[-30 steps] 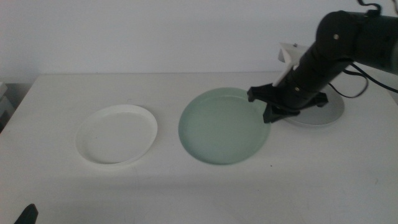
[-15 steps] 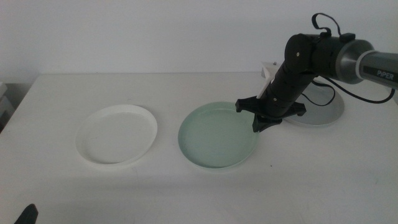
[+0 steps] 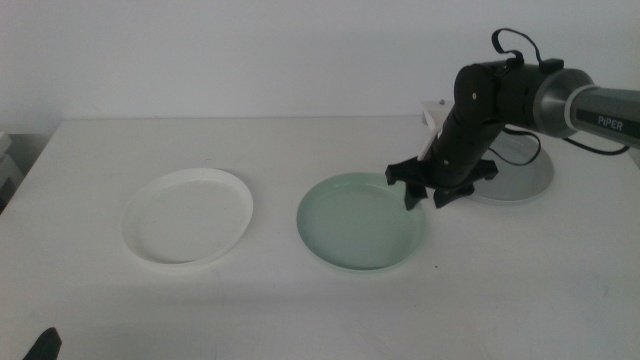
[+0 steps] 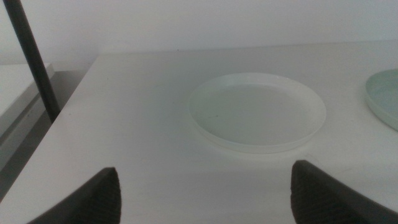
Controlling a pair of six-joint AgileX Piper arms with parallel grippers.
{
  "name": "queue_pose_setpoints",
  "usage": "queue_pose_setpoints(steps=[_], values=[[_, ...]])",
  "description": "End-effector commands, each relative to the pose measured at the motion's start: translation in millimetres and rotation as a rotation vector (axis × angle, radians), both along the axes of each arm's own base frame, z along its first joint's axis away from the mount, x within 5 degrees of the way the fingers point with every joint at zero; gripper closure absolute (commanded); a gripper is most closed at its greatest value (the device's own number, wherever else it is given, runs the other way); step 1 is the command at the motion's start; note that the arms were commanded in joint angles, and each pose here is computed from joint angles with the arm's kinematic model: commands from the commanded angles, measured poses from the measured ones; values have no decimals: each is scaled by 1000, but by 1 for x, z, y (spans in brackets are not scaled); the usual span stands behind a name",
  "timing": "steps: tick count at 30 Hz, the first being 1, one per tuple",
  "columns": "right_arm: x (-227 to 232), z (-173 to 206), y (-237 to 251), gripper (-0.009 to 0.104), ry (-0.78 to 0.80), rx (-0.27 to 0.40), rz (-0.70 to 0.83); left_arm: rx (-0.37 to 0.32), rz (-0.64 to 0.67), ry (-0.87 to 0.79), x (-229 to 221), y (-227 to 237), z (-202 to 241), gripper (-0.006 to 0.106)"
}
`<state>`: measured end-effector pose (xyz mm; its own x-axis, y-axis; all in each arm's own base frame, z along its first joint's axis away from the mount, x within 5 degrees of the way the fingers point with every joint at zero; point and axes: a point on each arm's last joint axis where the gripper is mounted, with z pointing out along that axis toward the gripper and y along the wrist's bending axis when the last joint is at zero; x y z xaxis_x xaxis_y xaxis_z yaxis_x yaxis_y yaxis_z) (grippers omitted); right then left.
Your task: Stack the three bowls on top of each other.
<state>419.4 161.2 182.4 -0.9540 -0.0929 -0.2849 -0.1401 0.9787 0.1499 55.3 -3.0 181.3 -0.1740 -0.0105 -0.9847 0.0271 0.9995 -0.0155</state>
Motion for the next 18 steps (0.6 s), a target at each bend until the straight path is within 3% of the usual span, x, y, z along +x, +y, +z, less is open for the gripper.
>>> queue_pose_setpoints(steps=[1, 5, 12, 18], values=[[4, 47, -2, 42, -114, 45, -7, -17, 14, -96, 0, 1, 10, -4], [13, 81, -13, 29, -132, 47, -20, -17, 14, -96, 0, 1, 10, -4], [35, 143, -85, 29, -241, 61, -129, -17, 14, -96, 0, 1, 10, -4], [49, 141, -170, 29, -287, 33, -297, -17, 14, -96, 0, 1, 10, -4]])
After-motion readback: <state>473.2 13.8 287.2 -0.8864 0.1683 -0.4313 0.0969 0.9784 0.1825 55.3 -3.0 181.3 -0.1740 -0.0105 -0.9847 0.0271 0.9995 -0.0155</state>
